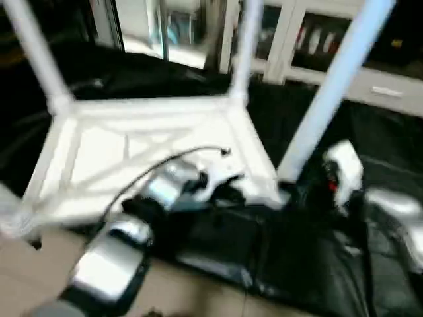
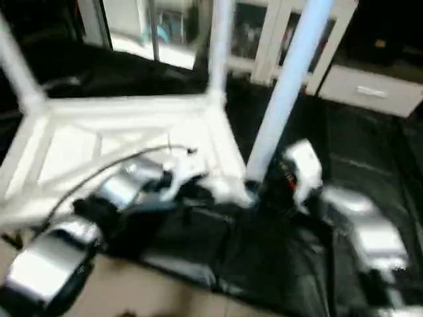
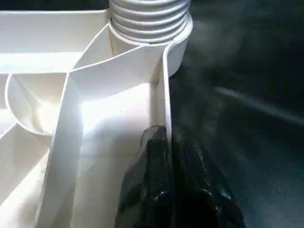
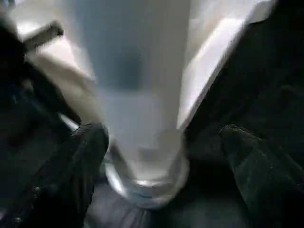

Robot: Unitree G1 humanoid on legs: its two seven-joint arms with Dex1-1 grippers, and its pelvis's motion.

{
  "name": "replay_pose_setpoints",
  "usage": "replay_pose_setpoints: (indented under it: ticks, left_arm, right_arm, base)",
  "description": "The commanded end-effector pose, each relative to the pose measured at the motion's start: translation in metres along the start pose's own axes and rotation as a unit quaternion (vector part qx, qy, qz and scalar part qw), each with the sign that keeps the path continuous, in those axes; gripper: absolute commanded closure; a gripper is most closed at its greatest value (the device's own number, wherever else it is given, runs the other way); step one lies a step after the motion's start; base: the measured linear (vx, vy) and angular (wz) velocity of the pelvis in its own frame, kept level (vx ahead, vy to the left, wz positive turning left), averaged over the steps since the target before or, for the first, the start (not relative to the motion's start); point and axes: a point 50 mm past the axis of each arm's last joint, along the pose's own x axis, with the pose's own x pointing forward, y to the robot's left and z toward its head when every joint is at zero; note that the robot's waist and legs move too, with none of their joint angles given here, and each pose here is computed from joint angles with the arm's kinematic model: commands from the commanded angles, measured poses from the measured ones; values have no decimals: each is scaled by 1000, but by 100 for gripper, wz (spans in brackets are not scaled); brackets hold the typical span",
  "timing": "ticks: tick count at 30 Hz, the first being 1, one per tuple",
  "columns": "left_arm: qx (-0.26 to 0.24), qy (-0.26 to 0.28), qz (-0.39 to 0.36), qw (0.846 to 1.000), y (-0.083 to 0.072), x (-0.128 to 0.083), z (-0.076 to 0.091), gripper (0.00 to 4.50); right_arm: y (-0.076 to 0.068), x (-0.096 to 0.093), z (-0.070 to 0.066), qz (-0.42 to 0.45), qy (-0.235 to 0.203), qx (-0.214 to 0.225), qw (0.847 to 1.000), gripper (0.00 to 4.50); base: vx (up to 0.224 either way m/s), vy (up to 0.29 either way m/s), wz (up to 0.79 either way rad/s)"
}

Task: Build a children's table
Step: Rotate leg to tighten

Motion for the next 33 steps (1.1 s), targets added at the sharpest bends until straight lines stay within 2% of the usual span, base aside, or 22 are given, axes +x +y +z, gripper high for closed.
replay_pose_setpoints:
  ticks: [1, 5, 7, 16, 27, 33]
  left_arm:
    - [46, -29, -81, 995, -14, 7, 14, 450]
    - [73, -10, -121, 990, -21, -2, 3, 450]
    - [73, -1, -132, 989, -21, -8, -1, 450]
    - [75, 17, -136, 988, -20, -16, -5, 450]
    - [75, 12, -131, 988, -21, -14, -3, 450]
    - [72, 11, -133, 989, -22, -14, -4, 450]
  right_arm:
    - [2, -6, 4, 28, 11, -36, 999, 44]
    - [6, -11, 0, 71, 38, -73, 994, 44]
    - [12, -10, -2, 110, 43, -84, 989, 44]
    - [21, -6, -13, 185, 78, -98, 975, 44]
    - [22, 3, -13, 220, 63, -101, 968, 150]
    - [25, 5, -17, 235, 67, -102, 964, 177]
  base:
    - [0, 0, 0]
    - [0, 0, 0]
    - [0, 0, 0]
    - [0, 0, 0]
    - [0, 0, 0]
    - [0, 0, 0]
